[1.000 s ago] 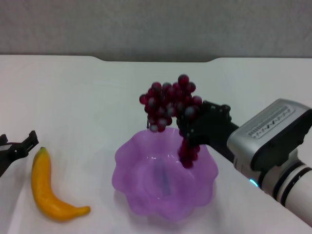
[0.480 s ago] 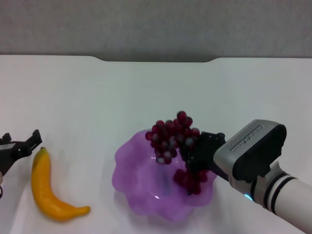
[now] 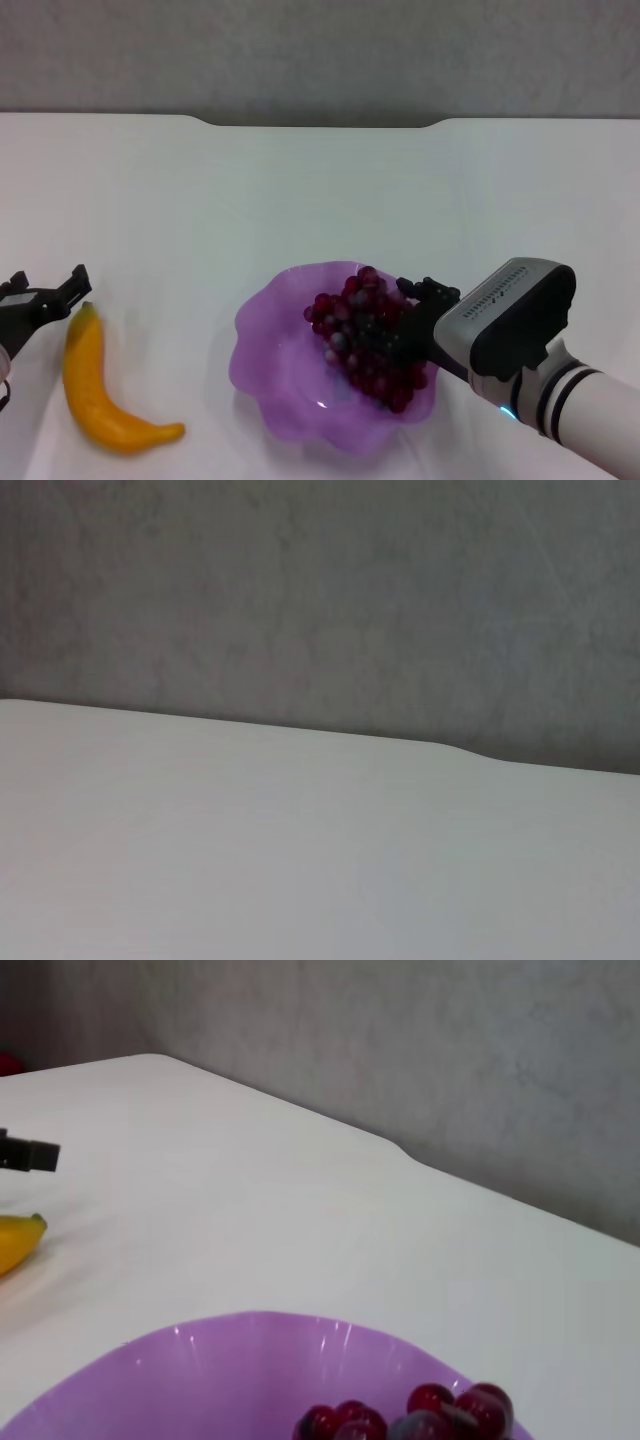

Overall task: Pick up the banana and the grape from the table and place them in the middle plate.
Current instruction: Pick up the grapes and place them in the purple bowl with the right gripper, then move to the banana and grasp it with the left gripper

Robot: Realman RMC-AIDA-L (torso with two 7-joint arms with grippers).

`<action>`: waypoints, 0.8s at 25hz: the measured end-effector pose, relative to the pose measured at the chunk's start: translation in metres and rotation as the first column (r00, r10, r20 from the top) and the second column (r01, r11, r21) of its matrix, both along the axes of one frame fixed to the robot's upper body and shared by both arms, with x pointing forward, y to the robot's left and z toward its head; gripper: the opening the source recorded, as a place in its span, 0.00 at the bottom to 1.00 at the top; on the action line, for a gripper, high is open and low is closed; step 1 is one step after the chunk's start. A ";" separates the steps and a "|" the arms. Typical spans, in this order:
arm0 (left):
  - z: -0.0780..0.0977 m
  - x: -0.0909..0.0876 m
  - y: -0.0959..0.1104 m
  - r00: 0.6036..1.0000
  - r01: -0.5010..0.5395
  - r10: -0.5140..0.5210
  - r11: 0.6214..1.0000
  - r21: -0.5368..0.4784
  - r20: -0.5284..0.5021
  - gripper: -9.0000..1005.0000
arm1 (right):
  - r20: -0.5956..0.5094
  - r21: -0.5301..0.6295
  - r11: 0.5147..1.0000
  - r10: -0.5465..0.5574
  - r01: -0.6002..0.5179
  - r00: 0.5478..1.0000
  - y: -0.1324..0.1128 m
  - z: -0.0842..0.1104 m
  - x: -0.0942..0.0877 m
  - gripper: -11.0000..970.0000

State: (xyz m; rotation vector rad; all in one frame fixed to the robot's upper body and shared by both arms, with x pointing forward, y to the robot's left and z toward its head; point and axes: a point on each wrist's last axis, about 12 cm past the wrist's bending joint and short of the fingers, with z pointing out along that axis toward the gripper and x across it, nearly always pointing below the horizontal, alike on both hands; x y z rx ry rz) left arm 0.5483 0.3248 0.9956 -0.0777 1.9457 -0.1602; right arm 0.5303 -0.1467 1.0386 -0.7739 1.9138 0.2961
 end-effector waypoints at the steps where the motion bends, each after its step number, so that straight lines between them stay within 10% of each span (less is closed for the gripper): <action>1: 0.000 -0.001 0.000 1.000 -0.001 0.001 1.000 0.000 -0.001 0.85 | 0.005 0.005 1.000 -0.001 0.001 1.000 0.000 0.001 0.000 0.63; 12: -0.002 -0.003 0.003 1.000 -0.007 0.007 1.000 0.001 -0.005 0.85 | 0.239 0.232 0.968 -0.152 0.096 0.959 -0.028 0.015 -0.001 0.93; 20: -0.001 -0.004 0.000 1.000 -0.002 0.002 1.000 -0.009 0.004 0.85 | 0.305 0.378 0.913 -0.279 0.153 0.911 -0.076 -0.002 -0.013 0.92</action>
